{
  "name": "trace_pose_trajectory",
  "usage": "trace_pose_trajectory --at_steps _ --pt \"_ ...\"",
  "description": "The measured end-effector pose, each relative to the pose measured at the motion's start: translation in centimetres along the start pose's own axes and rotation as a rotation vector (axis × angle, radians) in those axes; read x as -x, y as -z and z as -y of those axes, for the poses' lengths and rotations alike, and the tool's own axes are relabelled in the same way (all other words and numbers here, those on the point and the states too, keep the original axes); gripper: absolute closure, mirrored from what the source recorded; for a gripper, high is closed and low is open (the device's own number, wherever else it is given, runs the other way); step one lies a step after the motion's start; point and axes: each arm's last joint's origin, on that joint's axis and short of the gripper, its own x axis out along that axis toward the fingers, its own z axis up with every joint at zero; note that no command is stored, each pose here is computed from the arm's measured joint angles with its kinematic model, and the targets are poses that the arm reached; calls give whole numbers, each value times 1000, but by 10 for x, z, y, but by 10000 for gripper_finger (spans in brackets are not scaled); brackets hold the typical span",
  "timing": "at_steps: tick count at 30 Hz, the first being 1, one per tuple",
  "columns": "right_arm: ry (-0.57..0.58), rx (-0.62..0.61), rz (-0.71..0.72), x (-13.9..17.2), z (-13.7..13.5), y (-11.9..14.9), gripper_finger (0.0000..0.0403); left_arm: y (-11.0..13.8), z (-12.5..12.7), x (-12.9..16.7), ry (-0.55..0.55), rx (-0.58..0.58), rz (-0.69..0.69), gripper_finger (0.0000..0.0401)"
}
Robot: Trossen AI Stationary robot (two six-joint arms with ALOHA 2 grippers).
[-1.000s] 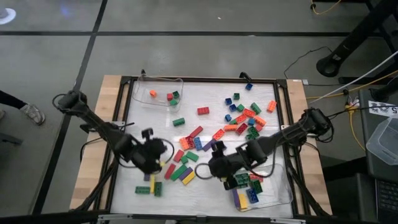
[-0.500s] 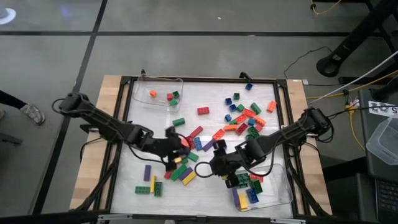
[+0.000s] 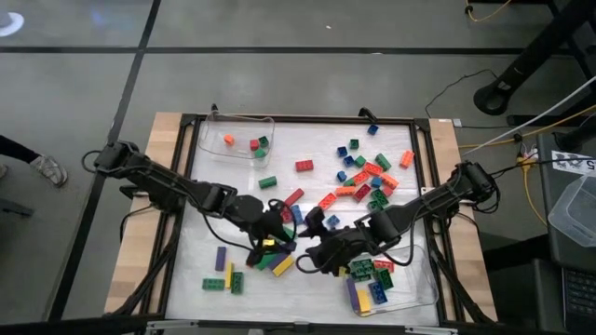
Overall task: Sort blocks by size
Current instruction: Put the rectangular violet block into the bottom transparent bin
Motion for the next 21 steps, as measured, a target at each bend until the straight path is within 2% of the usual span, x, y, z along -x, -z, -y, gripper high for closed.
trace_pose_trajectory --at_steps 11,17,21 --pt "0 147 99 0 3 -8 176 -6 -7 2 85 49 18 308" --pt "22 178 125 0 6 -10 214 -7 -9 2 81 60 24 308" --pt "-20 170 152 -2 10 -8 243 -7 -9 2 84 72 23 308"
